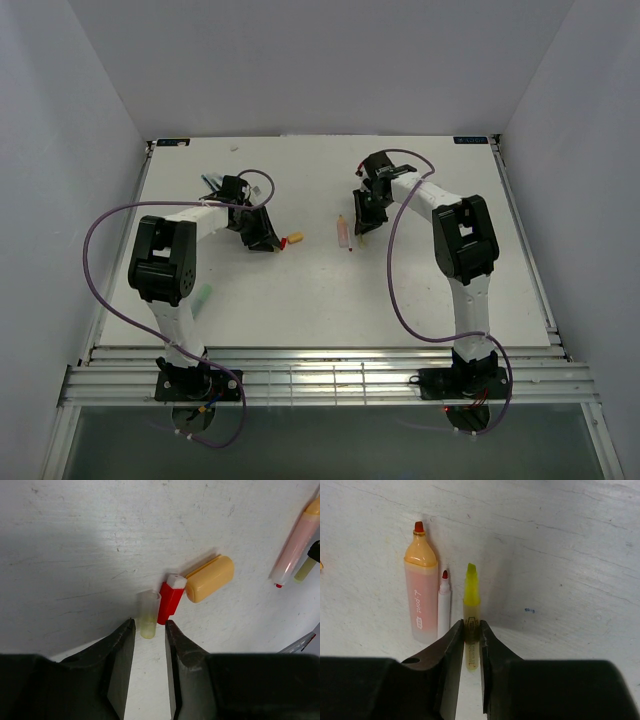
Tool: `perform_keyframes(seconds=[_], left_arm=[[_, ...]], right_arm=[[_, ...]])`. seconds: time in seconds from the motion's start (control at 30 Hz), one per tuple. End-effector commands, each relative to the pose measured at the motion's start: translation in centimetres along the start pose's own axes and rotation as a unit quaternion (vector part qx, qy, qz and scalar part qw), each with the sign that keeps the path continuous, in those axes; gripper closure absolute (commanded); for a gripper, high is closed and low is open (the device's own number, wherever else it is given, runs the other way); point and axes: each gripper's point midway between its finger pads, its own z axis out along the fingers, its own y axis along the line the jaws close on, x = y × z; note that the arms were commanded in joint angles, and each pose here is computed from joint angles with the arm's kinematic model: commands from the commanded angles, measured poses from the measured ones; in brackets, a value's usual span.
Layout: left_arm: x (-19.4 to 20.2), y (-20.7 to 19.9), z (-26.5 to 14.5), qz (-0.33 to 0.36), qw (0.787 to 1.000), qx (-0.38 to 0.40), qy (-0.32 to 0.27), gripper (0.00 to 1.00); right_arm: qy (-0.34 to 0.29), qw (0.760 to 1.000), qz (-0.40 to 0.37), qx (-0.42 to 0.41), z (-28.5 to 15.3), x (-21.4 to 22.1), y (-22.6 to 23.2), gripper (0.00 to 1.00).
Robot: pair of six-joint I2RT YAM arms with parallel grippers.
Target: Open the pen caps
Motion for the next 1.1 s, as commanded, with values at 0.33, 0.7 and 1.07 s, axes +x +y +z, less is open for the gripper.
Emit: perform_keyframes(seconds=[0.33,0.7,1.07], left_arm=[[-0.6,-0.5,-0.3,0.013,1.000,0.009,-0.011,0.53],[-2.0,-3.1,-3.3,0.045,0.997,0.042,-0.054,0.52],[-1.8,-4.4,-4.5,0.047,0.994,0.070,-0.064,0.52]], right_arm=[[-0.040,0.999,-0.002,-0.016,-1.8,-2.7,0.9,0.61],[-0.151,0.973,0.124,0.123,-8.9,-10.3,-11.2,0.41],[-0.172,0.945,0.149,0.234,-11.1,-12.1,-20.8,0.31]])
